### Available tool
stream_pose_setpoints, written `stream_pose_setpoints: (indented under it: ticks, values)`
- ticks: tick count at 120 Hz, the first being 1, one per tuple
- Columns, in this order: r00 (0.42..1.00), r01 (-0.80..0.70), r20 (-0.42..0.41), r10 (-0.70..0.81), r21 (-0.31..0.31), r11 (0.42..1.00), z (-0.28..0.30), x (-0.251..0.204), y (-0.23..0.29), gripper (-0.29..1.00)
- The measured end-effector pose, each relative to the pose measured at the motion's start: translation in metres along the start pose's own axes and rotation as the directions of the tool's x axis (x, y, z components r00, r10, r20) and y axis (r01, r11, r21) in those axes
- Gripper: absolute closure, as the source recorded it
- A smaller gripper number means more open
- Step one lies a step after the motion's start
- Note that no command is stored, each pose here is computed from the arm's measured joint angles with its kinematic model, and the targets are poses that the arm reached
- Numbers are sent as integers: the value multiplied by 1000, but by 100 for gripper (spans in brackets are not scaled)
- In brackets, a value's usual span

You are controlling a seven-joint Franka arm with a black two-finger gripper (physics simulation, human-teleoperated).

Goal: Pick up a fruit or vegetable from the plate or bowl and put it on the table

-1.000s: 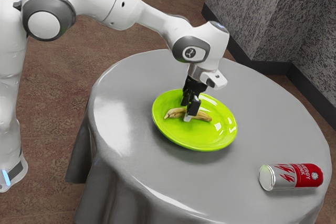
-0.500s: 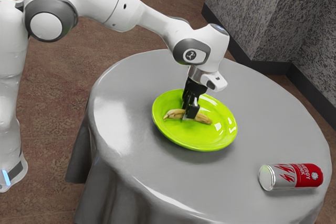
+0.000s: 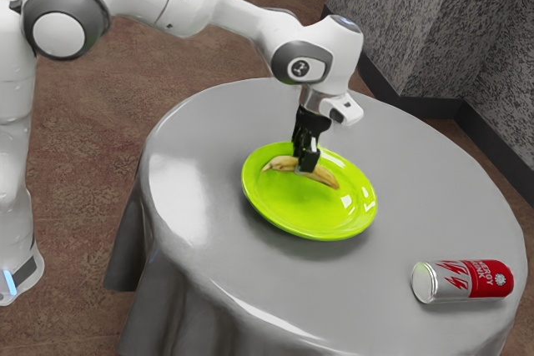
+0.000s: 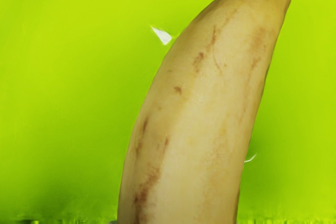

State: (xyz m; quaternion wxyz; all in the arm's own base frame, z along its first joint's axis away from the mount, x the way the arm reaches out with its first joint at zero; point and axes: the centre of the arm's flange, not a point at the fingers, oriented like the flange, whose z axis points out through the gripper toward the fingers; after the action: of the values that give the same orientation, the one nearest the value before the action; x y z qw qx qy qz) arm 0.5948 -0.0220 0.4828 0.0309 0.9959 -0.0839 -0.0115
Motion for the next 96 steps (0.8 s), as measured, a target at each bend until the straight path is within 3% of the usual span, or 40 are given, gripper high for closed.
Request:
stream_pose_setpoints:
  ticks: [25, 69, 92, 96]
  values:
    - [998, 61, -25, -60, 8, 998, -36, -21, -29, 52]
    - [939, 342, -42, -341, 12, 940, -65, -76, -181, 51]
    - [938, 346, -38, -346, 15, 938, -66, -76, -183, 51]
    - [940, 340, -37, -339, 15, 940, -66, -74, -179, 45]
